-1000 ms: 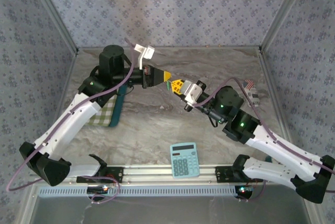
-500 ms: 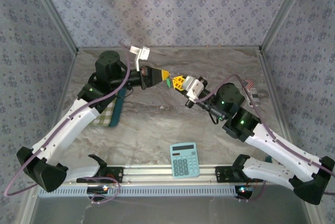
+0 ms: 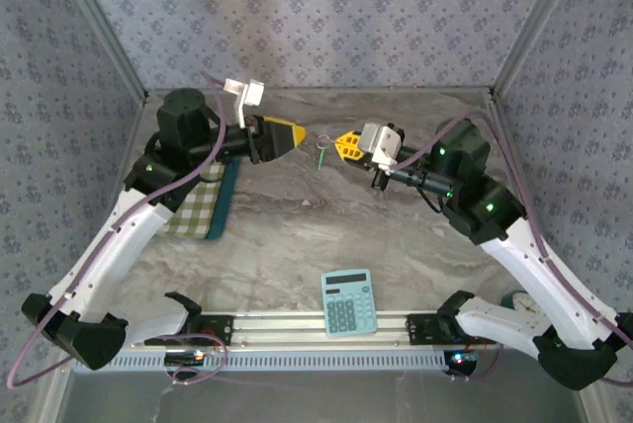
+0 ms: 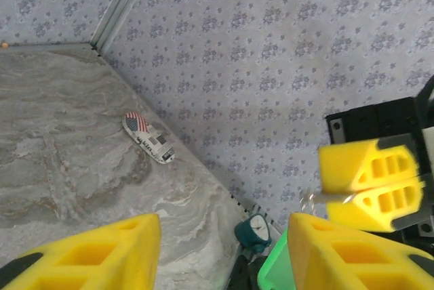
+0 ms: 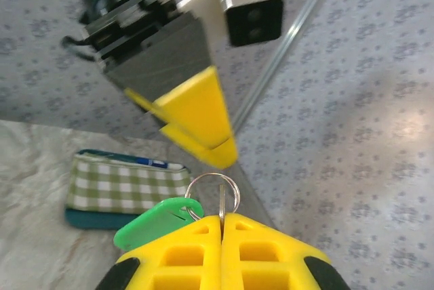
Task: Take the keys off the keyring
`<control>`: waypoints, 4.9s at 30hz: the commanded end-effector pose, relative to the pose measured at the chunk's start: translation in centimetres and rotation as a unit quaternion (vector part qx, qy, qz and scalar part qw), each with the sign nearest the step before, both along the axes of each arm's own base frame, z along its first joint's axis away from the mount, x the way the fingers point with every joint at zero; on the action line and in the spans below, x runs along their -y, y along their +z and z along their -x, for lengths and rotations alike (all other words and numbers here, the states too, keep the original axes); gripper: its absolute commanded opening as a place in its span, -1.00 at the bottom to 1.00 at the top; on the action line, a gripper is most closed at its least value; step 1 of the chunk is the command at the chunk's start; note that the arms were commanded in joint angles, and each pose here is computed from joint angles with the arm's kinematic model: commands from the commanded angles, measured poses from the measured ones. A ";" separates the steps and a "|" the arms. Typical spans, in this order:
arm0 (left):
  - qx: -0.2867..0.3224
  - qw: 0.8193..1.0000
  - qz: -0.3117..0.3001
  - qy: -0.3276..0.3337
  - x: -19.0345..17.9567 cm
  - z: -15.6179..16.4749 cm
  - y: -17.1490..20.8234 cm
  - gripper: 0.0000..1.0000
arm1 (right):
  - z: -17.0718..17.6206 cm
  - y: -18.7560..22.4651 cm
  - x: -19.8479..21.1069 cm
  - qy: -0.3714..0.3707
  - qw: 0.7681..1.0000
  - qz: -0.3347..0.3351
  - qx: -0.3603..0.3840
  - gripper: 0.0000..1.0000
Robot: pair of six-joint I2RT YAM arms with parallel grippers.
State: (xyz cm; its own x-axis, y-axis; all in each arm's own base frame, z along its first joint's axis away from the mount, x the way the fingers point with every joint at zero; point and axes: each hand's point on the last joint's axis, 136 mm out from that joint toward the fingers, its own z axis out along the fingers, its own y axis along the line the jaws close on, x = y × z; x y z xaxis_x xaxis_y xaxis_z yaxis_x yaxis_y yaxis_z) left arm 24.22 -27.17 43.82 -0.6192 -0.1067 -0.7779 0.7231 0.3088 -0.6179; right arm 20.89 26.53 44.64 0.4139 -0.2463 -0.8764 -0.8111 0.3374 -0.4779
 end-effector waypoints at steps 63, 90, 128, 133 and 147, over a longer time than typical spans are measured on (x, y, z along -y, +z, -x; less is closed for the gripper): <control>-0.069 0.962 -0.093 -0.247 3.5 6.1 -3.4 -0.77 | 1.4 -1.6 -0.9 0.064 0.994 0.090 0.010 -1.00; -0.026 0.998 0.013 -0.051 2.3 1.2 0.9 -1.00 | 1.1 -0.7 -3.2 -0.116 0.981 -0.099 0.123 -1.00; 0.020 0.996 0.057 0.064 -0.1 -0.1 0.1 -1.00 | -1.5 1.1 -5.8 -0.142 0.935 -0.269 -0.183 -1.00; 0.019 0.996 0.058 0.067 -0.2 -0.1 -0.1 -1.00 | -3.1 1.0 -4.0 -0.178 0.908 -0.297 -0.234 -1.00; 0.028 0.996 0.061 0.064 0.2 0.1 -0.2 -1.00 | -5.0 0.3 -3.3 -0.126 0.842 -0.345 -0.394 -1.00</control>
State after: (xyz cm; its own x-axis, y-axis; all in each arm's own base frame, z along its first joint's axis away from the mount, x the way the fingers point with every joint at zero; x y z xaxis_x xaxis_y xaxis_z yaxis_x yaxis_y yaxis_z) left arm 25.91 -26.80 43.08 -0.5564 -0.3171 -0.7680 0.6688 0.3776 -0.6404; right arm 25.57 30.68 42.75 -0.3214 0.3569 -0.8771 -0.6649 0.5744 0.4774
